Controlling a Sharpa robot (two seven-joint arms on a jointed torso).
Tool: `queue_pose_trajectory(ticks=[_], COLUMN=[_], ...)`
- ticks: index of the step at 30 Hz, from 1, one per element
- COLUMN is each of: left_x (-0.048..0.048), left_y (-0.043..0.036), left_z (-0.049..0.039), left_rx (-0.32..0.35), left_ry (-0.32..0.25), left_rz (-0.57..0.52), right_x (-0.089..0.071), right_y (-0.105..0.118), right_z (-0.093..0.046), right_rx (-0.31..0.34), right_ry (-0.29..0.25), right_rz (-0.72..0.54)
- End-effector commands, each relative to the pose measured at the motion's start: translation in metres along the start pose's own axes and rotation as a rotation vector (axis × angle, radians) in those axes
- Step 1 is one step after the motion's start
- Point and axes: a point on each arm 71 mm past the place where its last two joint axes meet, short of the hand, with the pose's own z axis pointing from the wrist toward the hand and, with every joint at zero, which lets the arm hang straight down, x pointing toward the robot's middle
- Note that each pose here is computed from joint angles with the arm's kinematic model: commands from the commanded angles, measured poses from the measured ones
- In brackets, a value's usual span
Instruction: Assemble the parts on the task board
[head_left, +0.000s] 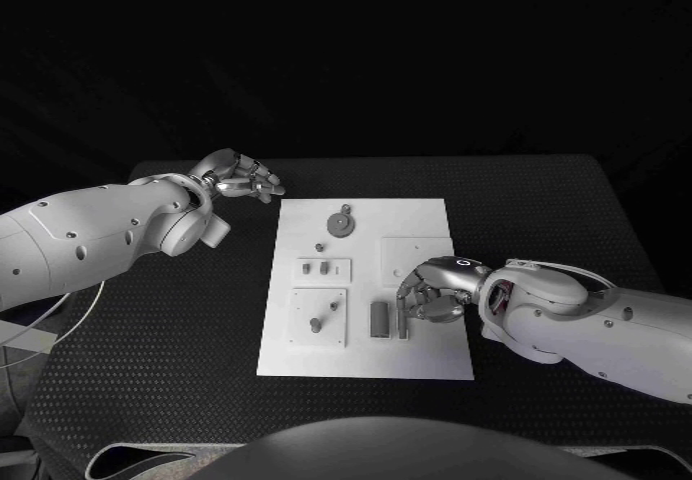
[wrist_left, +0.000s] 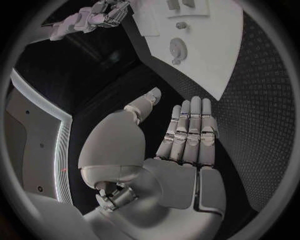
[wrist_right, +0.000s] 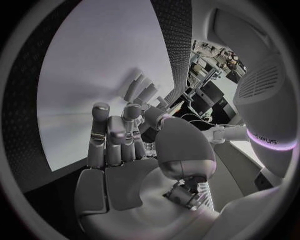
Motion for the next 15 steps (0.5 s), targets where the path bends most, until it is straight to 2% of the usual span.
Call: queue_pose_trajectory(ticks=[1, 15], left_x=[0.001, 0.0001], left_y=[-0.0017, -0.001], left_z=[0.0001, -0.0006], left_rx=[0.01, 0.008], left_ry=[0.012, 0.011], left_rz=[-0.001, -0.001], right_x=[0.0022, 0.0053], right_y=[-0.001, -0.0034], right_z=[0.0008, 0.0051], right_rx=[-0.006, 0.004], right_ry=[0.023, 0.039], right_rz=[-0.014, -0.019])
